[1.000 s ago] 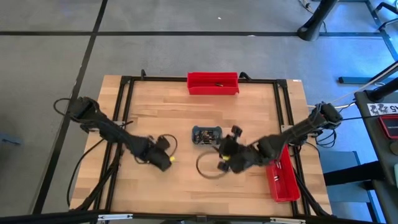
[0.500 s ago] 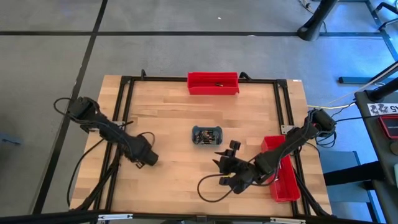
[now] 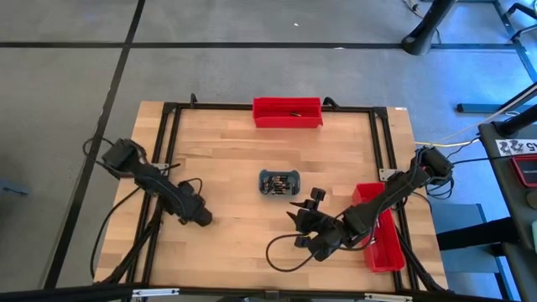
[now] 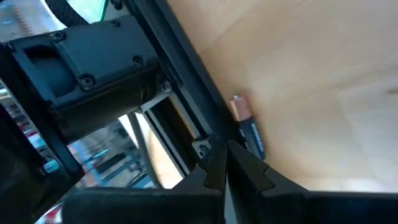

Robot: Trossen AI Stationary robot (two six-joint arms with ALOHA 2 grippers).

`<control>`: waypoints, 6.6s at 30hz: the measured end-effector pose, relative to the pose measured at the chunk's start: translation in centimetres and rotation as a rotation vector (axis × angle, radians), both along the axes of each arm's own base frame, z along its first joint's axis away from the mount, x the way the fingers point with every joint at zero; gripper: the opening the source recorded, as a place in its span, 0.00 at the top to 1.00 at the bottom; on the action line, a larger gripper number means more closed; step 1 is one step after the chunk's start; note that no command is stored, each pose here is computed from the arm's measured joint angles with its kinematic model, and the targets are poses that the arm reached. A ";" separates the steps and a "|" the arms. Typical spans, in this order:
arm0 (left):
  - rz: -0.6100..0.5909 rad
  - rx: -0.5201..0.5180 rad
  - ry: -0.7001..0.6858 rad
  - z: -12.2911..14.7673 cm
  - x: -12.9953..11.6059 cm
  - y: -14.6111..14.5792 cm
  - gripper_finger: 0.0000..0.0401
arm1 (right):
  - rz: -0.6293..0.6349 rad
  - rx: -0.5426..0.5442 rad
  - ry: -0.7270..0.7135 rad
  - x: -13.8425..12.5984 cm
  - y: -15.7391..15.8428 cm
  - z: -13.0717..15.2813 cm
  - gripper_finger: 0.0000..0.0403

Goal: Sort batteries
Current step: Put the black battery into the blue bin

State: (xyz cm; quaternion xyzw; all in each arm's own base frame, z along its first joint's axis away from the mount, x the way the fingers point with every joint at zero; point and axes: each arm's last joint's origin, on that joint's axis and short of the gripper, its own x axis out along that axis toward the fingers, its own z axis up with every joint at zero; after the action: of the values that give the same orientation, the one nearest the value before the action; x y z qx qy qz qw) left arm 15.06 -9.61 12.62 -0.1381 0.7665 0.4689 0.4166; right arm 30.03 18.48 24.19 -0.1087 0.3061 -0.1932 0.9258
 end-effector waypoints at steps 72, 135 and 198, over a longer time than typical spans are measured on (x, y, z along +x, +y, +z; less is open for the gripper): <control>-0.240 0.116 -0.388 5.6 3.0 -2.5 0.94 | 0.031 0.051 0.027 0.0 0.2 -0.2 0.64; -0.934 0.170 -1.417 2.6 9.3 -13.2 0.93 | 0.574 0.304 -0.259 8.5 -0.3 -10.3 0.51; -0.433 0.282 -1.240 0.4 4.5 -10.9 0.51 | -0.087 0.481 0.214 5.8 -17.4 -6.3 0.94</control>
State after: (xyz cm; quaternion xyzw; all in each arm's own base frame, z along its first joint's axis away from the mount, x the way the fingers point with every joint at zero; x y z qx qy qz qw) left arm 19.53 -20.48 13.06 -0.1693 0.3272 0.3041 0.8785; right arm 35.85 1.10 17.88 0.1081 0.4435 -0.1418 0.8784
